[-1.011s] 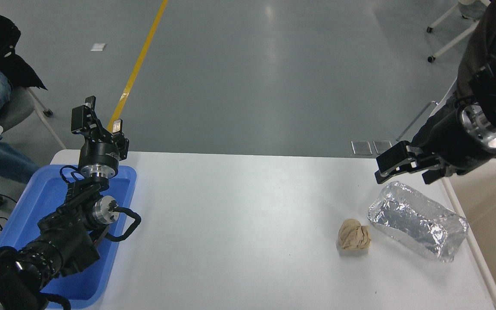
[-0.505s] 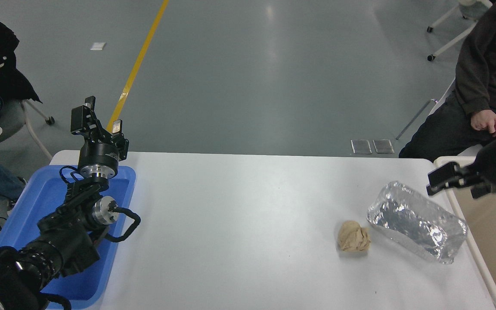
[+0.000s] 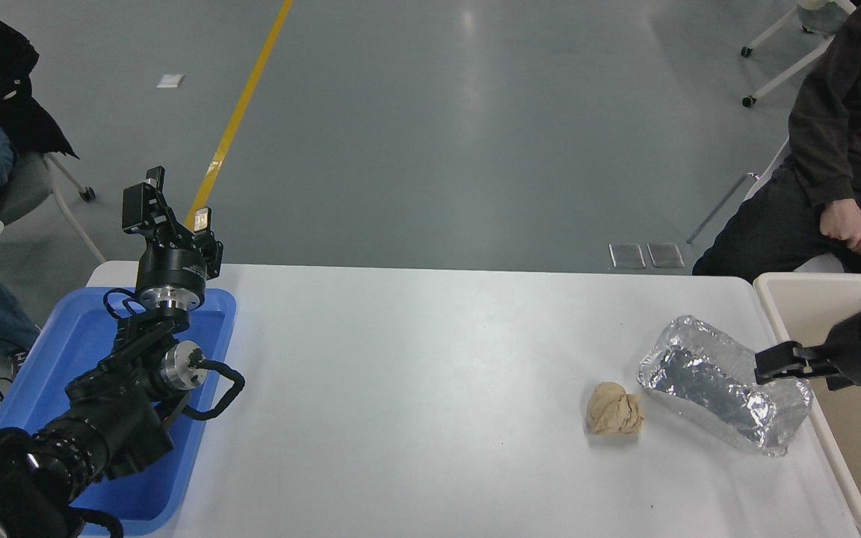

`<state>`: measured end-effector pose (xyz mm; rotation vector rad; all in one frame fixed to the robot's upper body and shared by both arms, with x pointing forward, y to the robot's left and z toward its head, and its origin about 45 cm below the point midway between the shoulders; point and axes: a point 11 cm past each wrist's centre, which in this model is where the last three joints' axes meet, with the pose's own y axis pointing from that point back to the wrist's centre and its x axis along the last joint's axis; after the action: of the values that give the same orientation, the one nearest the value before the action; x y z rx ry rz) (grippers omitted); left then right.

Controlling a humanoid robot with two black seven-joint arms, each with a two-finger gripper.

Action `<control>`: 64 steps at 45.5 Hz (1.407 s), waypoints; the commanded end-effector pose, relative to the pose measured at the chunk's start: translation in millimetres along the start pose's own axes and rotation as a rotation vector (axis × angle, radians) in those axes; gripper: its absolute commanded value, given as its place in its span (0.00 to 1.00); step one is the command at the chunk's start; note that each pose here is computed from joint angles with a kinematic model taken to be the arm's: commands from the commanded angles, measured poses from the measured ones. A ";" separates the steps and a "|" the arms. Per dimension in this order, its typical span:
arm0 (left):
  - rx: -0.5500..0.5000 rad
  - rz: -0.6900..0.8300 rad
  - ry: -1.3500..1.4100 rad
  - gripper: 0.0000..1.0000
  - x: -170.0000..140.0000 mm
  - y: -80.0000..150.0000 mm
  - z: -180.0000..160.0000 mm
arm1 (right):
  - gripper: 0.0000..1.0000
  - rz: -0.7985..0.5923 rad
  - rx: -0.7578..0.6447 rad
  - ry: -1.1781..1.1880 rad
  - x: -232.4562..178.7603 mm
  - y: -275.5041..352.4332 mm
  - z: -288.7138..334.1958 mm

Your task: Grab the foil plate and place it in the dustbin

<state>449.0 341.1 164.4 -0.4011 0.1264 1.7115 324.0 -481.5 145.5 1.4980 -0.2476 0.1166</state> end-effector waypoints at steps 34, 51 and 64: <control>0.000 0.000 0.000 1.00 0.0 -0.1 0.1 | 0.41 0.085 -0.096 -0.065 -17.2 -65.1 5.3; 0.000 -0.001 -0.001 1.00 -0.1 0.0 -0.1 | 0.00 0.084 -0.101 -0.065 -17.7 -64.0 8.2; 0.000 0.000 0.000 1.00 0.0 -0.1 0.1 | 0.00 0.126 -0.118 -0.072 6.5 -40.9 20.5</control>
<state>449.0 341.1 164.5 -0.4007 0.1259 1.7112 326.1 -495.9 87.4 1.3863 -0.3736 0.1290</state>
